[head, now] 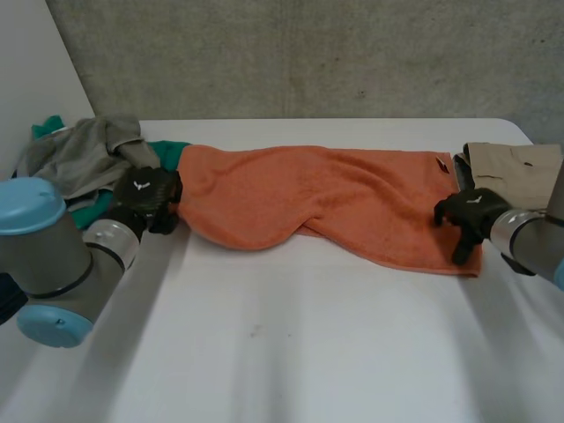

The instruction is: Fold the laundry.

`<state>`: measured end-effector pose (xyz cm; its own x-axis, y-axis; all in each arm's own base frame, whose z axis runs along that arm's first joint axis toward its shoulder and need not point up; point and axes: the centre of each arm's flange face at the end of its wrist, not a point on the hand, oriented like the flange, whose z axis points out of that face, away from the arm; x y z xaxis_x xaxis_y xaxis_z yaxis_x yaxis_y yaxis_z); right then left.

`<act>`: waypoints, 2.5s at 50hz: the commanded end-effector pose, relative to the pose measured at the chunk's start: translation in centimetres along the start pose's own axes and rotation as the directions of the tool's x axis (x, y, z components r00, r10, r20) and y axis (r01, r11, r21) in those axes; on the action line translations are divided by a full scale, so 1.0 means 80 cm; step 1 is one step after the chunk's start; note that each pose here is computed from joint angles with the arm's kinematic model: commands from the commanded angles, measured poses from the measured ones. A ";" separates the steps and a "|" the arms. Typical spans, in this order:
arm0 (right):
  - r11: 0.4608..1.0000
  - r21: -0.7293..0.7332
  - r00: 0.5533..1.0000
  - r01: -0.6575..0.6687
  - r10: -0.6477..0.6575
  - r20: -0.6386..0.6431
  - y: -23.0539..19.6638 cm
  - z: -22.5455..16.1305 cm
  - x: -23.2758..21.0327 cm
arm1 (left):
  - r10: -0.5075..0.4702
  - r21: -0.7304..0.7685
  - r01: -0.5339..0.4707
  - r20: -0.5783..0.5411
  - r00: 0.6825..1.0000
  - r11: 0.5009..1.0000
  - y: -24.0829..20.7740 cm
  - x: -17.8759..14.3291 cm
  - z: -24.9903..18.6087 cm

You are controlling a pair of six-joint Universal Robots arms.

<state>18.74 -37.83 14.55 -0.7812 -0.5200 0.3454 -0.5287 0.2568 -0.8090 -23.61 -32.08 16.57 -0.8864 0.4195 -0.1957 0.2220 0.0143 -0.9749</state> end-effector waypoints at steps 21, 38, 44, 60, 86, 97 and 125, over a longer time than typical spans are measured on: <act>0.996 -0.042 0.996 0.081 -0.082 -0.025 0.033 -0.056 -0.034 | -0.089 0.028 0.089 0.020 0.996 0.996 -0.032 -0.012 -0.014; 0.995 0.056 0.986 0.080 -0.071 -0.152 0.047 -0.006 -0.003 | -0.086 0.020 0.085 0.036 0.996 0.996 -0.031 -0.019 -0.013; 0.997 0.075 0.982 0.033 -0.018 -0.190 0.038 -0.011 0.016 | -0.069 -0.026 0.070 0.039 0.997 0.997 -0.026 -0.020 -0.023; 0.847 -0.481 0.959 0.228 -0.109 0.263 0.032 -0.167 0.028 | 0.298 -0.547 -0.485 -0.398 0.868 0.683 0.003 -0.002 -0.179; 0.792 0.570 0.846 0.218 0.137 -0.514 -0.227 -0.131 0.162 | 0.188 0.454 -0.372 0.400 0.897 0.810 -0.275 -0.084 0.030; 0.756 0.618 0.834 0.218 0.185 -0.520 -0.243 -0.143 0.162 | 0.084 0.480 -0.266 0.368 0.926 0.836 -0.281 -0.096 0.028; 0.955 -0.276 0.994 0.109 -0.107 0.023 0.015 -0.114 0.035 | 0.281 -0.393 -0.322 -0.160 0.946 0.861 0.009 -0.017 -0.104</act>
<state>15.05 -36.09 19.28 -0.7769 -0.4546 0.4356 -0.5903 0.2853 -0.7551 -20.73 -31.63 18.21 -0.8268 0.4070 -0.3884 0.4631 0.1005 -0.8806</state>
